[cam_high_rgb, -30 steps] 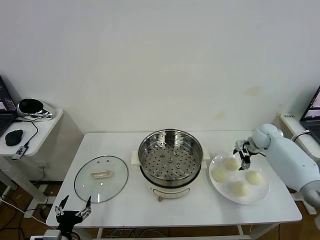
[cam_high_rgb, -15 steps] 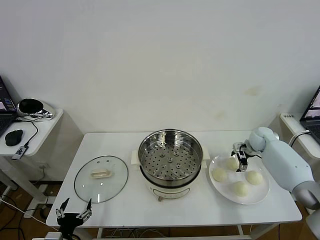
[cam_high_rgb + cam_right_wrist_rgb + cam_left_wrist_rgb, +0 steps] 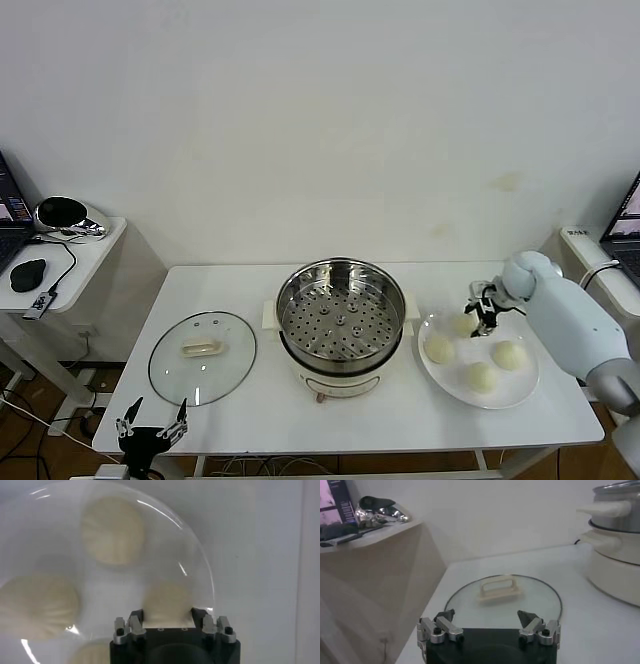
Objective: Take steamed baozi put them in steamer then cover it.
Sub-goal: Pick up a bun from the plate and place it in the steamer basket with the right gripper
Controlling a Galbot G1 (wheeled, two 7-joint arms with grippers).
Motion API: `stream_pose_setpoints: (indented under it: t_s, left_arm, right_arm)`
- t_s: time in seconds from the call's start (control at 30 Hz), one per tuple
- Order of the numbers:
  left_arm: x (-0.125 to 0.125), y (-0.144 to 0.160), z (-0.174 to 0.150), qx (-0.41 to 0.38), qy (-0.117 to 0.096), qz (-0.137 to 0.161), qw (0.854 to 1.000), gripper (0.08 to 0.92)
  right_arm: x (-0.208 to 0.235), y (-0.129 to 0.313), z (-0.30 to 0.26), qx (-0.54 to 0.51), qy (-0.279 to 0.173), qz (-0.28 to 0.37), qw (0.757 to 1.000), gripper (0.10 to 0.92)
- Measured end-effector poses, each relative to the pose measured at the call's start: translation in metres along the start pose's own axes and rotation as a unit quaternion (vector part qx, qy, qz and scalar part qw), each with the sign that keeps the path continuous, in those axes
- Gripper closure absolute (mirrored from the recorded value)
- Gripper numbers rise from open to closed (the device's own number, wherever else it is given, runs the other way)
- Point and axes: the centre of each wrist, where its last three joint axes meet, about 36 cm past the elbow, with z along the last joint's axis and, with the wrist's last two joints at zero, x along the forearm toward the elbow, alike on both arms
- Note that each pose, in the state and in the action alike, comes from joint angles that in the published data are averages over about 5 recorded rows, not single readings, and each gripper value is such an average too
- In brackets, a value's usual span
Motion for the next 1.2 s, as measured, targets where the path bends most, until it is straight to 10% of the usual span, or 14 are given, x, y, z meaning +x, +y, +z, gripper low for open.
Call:
stream_pose_setpoints:
  t_s: [0.7, 1.2]
  left_arm:
    - [-0.003, 0.000, -0.007, -0.008, 0.001, -0.024, 1.000, 0.177]
    - [-0.002, 0.004, -0.002, -0.008, 0.006, -0.050, 0.999, 0.177]
  right_arm:
    - [0.173, -0.119, -0.112, 0.127, -0.135, 0.027, 0.982, 0.427]
    - [0.161, -0.139, -0.245, 0.449, -0.158, -0.025, 0.879, 0.420]
